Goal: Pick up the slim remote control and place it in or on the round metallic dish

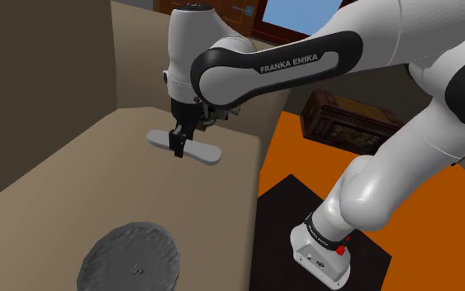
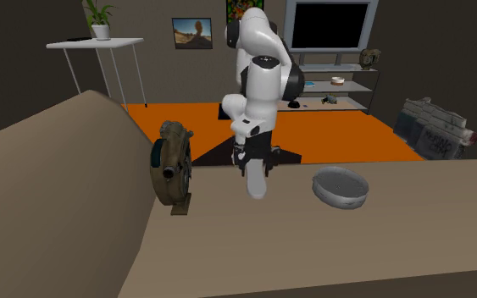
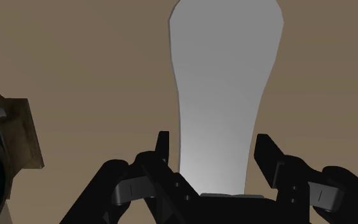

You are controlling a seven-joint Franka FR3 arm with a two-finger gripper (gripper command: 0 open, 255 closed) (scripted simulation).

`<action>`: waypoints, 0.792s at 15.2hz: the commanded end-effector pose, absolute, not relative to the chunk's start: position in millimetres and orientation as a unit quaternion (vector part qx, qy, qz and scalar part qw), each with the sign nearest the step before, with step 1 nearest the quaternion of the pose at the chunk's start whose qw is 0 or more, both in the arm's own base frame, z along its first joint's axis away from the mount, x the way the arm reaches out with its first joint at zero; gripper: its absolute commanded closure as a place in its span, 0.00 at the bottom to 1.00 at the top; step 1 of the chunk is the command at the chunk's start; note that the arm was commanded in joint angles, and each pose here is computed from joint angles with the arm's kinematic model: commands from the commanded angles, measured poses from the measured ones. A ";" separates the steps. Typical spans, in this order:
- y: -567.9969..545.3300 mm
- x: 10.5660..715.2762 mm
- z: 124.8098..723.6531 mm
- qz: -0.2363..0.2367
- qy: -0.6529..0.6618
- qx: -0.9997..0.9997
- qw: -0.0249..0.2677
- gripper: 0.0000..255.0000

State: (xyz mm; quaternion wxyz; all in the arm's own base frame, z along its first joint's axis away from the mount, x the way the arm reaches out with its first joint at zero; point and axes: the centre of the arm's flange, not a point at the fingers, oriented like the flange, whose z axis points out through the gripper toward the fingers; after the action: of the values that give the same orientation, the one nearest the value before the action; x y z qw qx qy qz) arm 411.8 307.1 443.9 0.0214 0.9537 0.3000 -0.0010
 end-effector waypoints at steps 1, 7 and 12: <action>306.1 411.9 454.9 -0.001 0.300 0.954 0.021 1.00; 306.1 411.9 486.6 -0.001 0.300 0.954 0.021 1.00; 336.5 386.5 494.6 -0.001 0.300 0.954 0.021 1.00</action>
State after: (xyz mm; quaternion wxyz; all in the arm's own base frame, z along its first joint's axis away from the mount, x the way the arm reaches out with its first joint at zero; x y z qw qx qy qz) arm 394.9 328.9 493.5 0.0215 0.9536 0.3004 -0.0012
